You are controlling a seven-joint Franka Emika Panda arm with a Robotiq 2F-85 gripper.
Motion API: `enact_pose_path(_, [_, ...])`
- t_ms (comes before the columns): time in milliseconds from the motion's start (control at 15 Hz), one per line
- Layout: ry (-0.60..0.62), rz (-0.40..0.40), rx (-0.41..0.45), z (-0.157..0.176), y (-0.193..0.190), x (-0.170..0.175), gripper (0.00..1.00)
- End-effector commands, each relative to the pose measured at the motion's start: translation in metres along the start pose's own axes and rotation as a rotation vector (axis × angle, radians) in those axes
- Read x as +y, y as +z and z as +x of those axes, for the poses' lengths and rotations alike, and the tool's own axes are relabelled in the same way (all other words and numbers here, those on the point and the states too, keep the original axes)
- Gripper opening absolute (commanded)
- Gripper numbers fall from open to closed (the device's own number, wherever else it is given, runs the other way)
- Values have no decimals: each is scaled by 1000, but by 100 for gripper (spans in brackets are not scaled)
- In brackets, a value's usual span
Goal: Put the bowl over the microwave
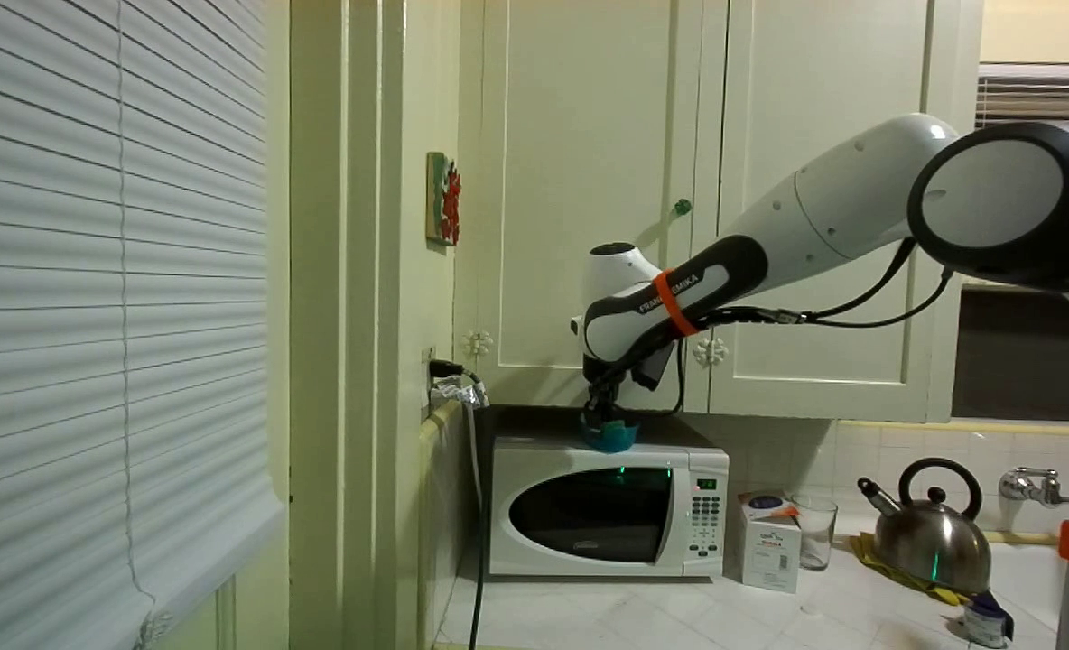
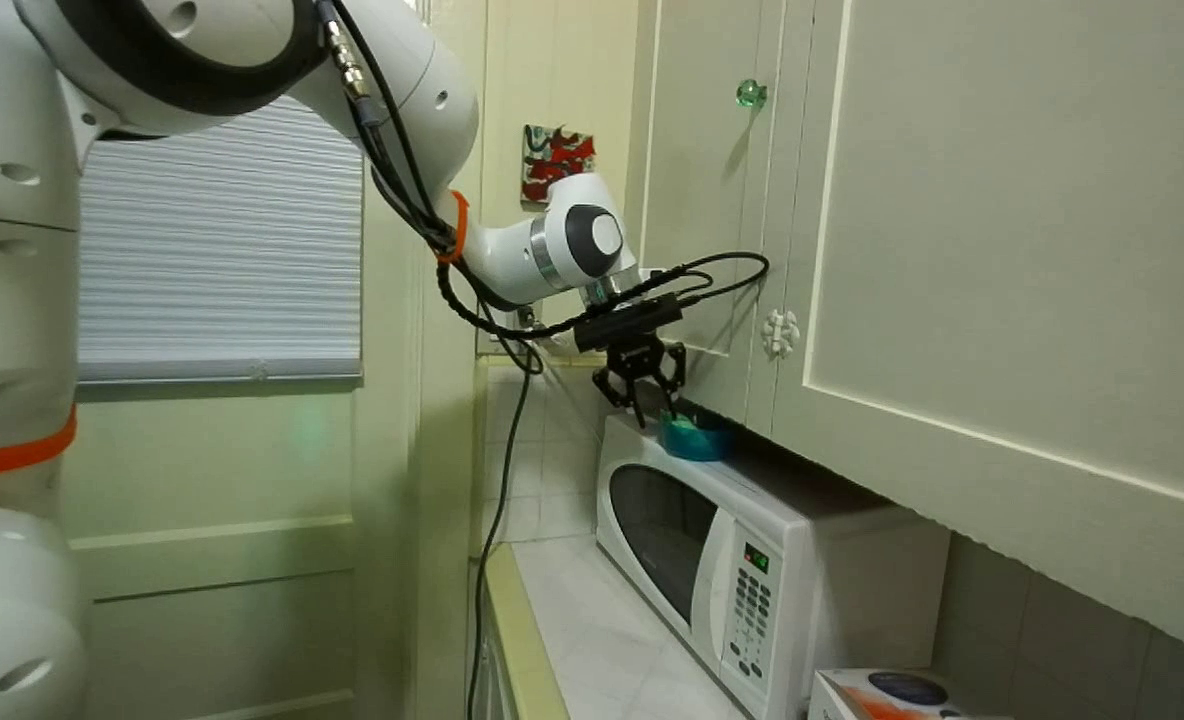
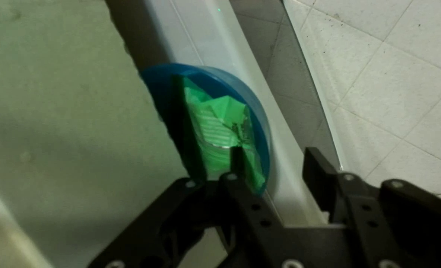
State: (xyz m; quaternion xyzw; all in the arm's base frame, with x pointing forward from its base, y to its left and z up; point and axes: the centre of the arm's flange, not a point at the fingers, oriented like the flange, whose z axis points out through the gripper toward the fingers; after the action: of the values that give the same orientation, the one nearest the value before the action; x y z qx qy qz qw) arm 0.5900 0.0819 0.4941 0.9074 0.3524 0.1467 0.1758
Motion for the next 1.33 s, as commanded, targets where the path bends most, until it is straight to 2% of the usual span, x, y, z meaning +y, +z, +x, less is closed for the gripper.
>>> enact_pose_path(0, [-6, -15, -5, 1, -6, -2, 78])
enact_pose_path(200, [-23, -12, -5, -7, -25, -17, 99])
enact_pose_path(267, [-35, -16, -1, -11, -36, -25, 100])
enact_pose_path(467, [-70, -66, 17, -25, -68, -38, 100])
enact_pose_path(600, [-98, -41, 20, -39, -87, -47, 100])
enact_pose_path(733, [-108, -13, -25, -54, -94, -55, 100])
enact_pose_path(1000, [-27, 16, -129, -85, -94, -68, 100])
enact_pose_path(1200, [45, 34, -269, -106, -81, -74, 100])
enact_pose_path(1267, [2, 24, -201, -87, -84, -64, 100])
